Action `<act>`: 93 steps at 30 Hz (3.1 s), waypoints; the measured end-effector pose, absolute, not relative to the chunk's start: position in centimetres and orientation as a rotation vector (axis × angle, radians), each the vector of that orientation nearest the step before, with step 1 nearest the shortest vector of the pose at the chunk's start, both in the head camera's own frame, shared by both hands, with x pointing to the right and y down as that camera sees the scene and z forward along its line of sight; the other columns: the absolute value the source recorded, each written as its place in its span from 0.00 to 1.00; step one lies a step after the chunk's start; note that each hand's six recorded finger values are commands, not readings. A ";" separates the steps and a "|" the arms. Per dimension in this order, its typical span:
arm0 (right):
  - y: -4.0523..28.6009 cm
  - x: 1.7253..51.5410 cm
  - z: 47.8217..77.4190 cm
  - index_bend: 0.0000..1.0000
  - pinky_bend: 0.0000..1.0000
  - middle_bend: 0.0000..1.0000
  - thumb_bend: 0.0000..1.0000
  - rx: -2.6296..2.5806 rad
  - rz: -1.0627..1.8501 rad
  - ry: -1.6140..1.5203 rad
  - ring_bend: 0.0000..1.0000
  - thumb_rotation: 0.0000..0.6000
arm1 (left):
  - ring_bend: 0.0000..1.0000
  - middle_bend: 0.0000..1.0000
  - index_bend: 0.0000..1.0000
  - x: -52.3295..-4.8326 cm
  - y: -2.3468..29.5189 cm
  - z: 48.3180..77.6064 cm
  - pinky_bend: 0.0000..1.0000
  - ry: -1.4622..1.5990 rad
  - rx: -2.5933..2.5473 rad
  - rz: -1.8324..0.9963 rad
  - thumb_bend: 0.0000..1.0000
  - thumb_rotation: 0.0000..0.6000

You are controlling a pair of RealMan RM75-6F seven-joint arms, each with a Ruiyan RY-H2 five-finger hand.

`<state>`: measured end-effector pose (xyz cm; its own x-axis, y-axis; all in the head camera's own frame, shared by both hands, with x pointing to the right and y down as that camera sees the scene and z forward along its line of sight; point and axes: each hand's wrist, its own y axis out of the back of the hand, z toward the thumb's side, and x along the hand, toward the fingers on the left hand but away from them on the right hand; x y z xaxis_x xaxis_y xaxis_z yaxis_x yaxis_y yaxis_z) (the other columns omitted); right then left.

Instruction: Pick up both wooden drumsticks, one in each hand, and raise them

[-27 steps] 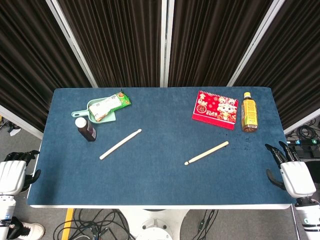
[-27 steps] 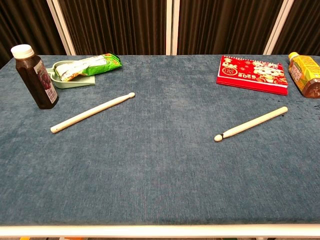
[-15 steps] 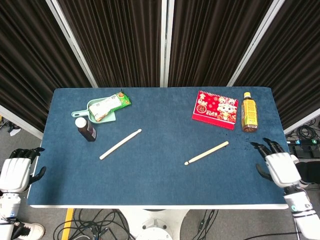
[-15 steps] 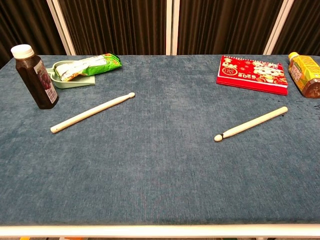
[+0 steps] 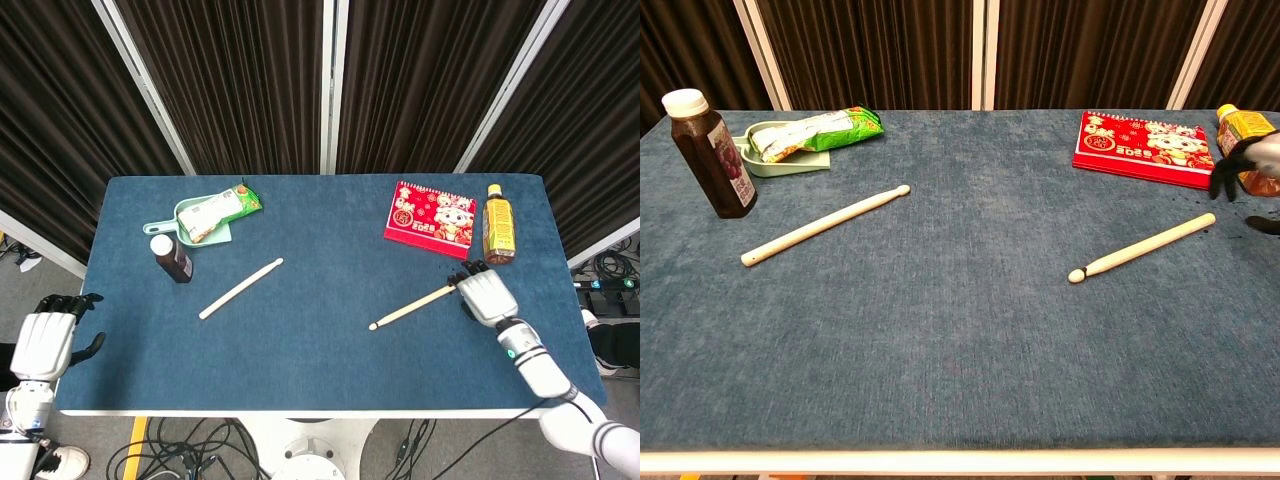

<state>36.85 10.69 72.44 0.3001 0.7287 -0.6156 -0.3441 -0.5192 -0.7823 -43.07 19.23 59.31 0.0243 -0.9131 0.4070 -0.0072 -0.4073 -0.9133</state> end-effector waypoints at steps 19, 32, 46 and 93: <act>10.5 33.6 76.9 0.47 0.24 0.42 0.24 -1.577 1.357 -0.284 0.23 1.00 | 0.32 0.36 0.33 -43.5 19.2 60.1 0.27 0.985 -1.550 -1.512 0.25 1.00; 10.5 33.4 77.2 0.59 0.31 0.52 0.53 -1.574 1.357 -0.279 0.32 1.00 | 0.32 0.36 0.33 -43.0 18.9 60.6 0.29 0.961 -1.574 -1.501 0.25 1.00; 5.5 36.0 68.0 0.62 0.33 0.55 0.63 -1.510 1.260 -0.568 0.35 1.00 | 0.66 0.45 0.41 -33.1 14.6 65.1 0.74 0.822 -1.784 -1.378 0.25 1.00; 6.1 41.6 64.1 0.62 0.33 0.54 0.63 -1.430 1.408 -0.655 0.34 1.00 | 0.79 0.57 0.51 -23.5 12.4 77.5 0.83 0.444 -1.594 -1.800 0.34 0.59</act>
